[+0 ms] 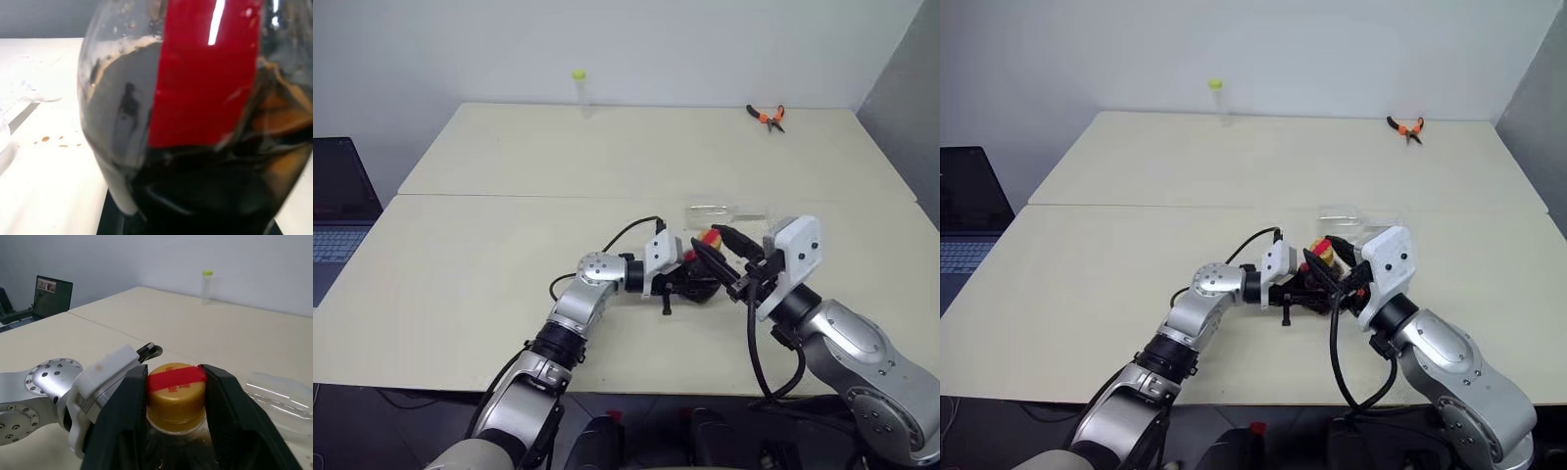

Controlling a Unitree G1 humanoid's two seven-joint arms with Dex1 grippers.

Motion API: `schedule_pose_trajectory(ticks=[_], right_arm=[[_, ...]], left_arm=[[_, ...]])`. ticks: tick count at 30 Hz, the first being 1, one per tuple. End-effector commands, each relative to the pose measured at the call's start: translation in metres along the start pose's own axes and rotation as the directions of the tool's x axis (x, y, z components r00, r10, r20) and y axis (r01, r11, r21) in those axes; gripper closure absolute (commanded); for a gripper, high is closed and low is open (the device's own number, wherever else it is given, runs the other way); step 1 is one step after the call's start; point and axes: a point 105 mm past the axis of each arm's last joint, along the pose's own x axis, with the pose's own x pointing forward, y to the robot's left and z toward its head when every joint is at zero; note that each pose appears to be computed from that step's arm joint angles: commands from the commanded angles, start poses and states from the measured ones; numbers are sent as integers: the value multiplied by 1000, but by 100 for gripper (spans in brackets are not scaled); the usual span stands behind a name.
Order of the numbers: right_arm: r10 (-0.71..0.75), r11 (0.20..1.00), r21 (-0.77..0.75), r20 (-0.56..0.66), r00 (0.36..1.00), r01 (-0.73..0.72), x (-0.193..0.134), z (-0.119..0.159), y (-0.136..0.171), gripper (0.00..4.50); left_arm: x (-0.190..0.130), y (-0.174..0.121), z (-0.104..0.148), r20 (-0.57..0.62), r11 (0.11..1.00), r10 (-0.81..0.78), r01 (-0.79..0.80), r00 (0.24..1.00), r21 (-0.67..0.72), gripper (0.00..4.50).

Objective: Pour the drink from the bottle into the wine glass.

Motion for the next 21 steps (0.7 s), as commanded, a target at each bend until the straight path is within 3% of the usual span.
schedule_pose_trajectory(ticks=[1, 4, 8, 10, 14, 17, 21], right_arm=[[-10, 998, -60, 37, 999, 12, -7, 12, -7, 325], [53, 995, -91, 12, 999, -52, -8, 12, -11, 325], [252, 952, -154, -96, 963, -265, -7, 14, -30, 325], [398, 881, -169, -237, 886, -441, -4, 12, -46, 325], [499, 797, -146, -385, 776, -585, -3, 5, -64, 325], [537, 772, -118, -404, 741, -624, 5, 6, -73, 325], [592, 747, -85, -367, 718, -659, 8, 15, -61, 325]], left_arm=[[0, 5, 21, 49, 998, 2, -5, 999, 69, 376], [-1, 2, 24, 57, 997, -15, 11, 998, 76, 376], [-6, -8, 31, 75, 993, -75, 68, 994, 96, 376], [-11, -17, 33, 78, 990, -112, 104, 991, 92, 376], [-15, -27, 36, 72, 987, -141, 135, 987, 83, 376], [-17, -31, 35, 64, 987, -143, 138, 988, 79, 376], [-18, -28, 34, 59, 992, -112, 108, 992, 68, 376]])
